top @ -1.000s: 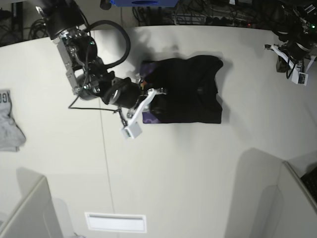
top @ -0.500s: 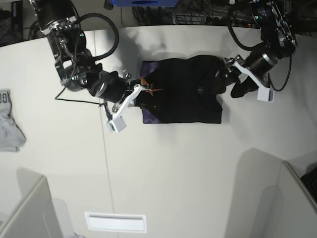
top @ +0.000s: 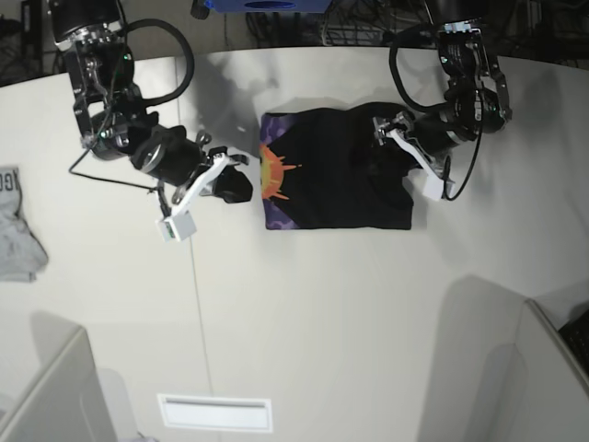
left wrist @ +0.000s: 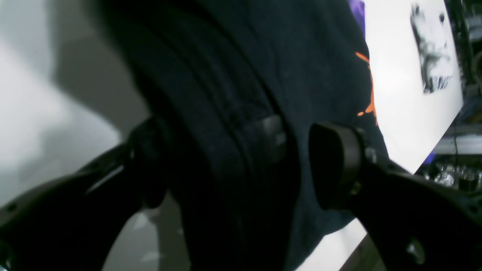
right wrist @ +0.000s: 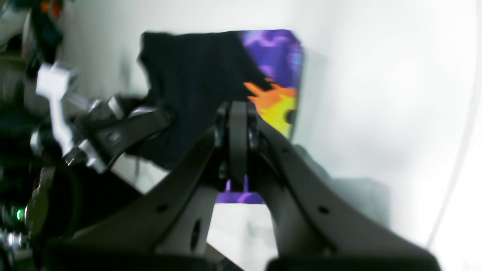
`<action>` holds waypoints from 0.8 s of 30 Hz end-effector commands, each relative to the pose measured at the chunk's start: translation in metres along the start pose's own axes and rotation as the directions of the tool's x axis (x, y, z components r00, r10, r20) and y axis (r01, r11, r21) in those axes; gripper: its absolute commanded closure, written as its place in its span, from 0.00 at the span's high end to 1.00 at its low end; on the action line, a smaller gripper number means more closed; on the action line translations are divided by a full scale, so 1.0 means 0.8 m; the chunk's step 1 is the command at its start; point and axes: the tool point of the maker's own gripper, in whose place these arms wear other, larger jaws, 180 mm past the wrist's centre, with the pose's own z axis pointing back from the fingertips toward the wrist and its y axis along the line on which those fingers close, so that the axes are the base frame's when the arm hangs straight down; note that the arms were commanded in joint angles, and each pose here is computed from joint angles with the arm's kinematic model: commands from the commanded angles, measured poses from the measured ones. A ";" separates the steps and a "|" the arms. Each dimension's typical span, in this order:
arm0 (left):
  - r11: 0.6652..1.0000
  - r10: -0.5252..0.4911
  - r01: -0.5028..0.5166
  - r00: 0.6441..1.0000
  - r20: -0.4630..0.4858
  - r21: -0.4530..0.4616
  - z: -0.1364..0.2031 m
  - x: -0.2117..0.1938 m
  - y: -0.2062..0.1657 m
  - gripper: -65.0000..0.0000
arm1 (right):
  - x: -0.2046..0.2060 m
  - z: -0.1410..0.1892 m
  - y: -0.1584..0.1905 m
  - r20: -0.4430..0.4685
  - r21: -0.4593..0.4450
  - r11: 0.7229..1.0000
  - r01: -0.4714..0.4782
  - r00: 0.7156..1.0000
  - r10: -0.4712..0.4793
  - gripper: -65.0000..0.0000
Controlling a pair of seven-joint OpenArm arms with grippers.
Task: Fold the T-shirt properly
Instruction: 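Grasp the bundle edges with both grippers and flip it over, then push and smooth the folded shirt square with the left gripper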
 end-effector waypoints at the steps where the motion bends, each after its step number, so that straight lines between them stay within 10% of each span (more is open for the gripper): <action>1: 1.000 -0.020 0.020 1.000 0.015 -0.001 0.001 0.007 0.000 0.81 | 0.014 0.008 0.002 0.046 0.011 1.000 -0.022 0.999 0.021 0.00; 11: 0.996 -0.044 0.049 0.996 -0.078 0.069 -0.015 -0.005 0.025 0.00 | 0.018 0.046 -0.038 0.127 -0.028 0.999 -0.044 0.991 0.047 0.00; 18: 0.961 -0.241 0.266 0.941 -0.238 0.079 -0.037 -0.015 0.015 0.00 | 0.012 0.068 -0.070 0.146 -0.093 0.996 -0.008 0.989 0.021 0.00; 24: 0.819 -0.510 0.573 0.747 -0.427 0.025 -0.052 -0.021 0.012 0.00 | 0.015 0.087 -0.092 0.176 -0.148 0.989 0.023 0.984 0.003 0.00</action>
